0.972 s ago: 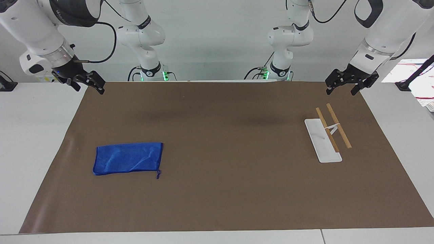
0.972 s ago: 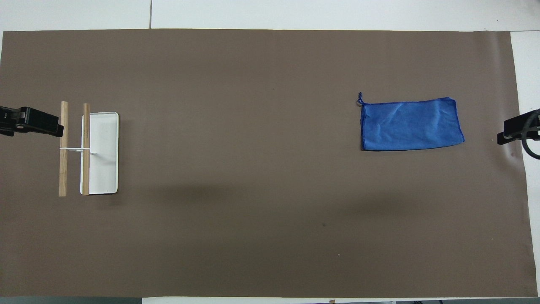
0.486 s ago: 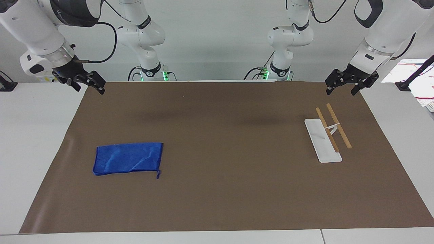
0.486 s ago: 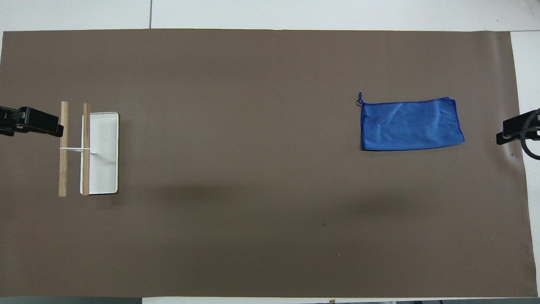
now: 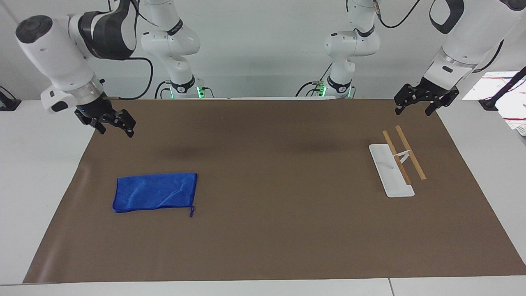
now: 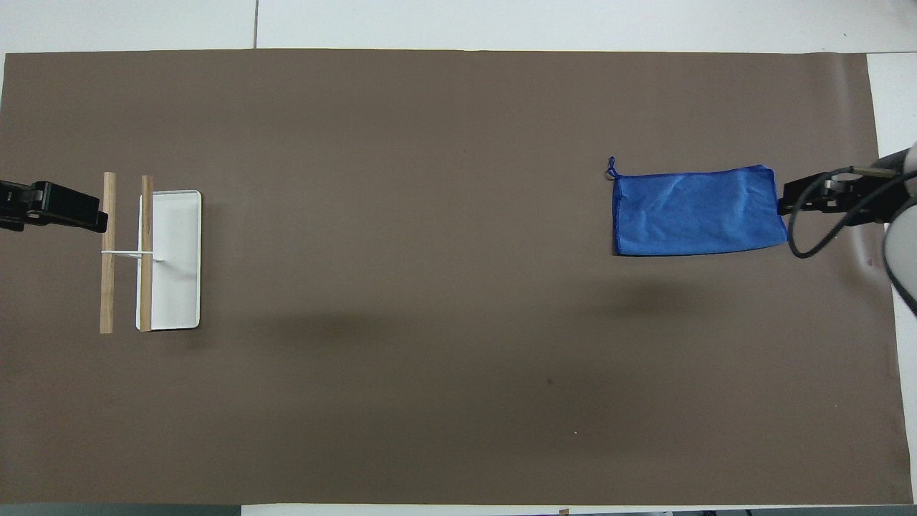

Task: Right arm passes towel to left arm to hang
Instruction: 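Reach the right gripper down to the blue towel and grasp it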

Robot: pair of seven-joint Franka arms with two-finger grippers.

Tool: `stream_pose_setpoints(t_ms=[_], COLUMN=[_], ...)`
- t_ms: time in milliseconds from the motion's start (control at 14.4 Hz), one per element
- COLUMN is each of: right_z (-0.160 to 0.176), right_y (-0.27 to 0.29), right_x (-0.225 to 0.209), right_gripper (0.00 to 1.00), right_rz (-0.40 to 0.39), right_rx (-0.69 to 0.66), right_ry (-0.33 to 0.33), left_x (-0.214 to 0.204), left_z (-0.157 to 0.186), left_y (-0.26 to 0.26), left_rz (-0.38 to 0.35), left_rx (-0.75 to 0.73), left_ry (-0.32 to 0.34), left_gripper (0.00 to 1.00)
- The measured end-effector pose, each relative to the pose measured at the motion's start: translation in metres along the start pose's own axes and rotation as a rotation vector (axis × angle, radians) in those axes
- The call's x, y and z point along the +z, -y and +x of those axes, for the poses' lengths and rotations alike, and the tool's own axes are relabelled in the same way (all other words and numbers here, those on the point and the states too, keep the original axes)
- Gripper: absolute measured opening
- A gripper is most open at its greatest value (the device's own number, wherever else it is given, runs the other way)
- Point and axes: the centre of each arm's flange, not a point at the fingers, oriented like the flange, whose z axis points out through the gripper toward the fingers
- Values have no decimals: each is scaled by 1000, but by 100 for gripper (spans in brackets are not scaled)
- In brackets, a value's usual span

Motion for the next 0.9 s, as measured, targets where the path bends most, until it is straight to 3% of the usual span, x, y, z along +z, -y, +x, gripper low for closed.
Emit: stream_pose_setpoints(t_ms=[208, 417, 694, 903], right_z=[19, 25, 34, 40], right_y=[20, 19, 20, 21], right_x=[78, 138, 186, 209], right_gripper=[100, 100, 100, 100], right_rz=[-7, -23, 50, 41], right_rx=[-24, -38, -19, -94], right_ry=[-42, -37, -33, -65], left_x=[0, 0, 0, 0], left_z=[0, 0, 0, 0], left_y=[0, 0, 0, 0], left_rz=[0, 0, 0, 0], left_rx=[0, 0, 0, 0], left_ry=[0, 0, 0, 0], left_gripper=[100, 100, 100, 100])
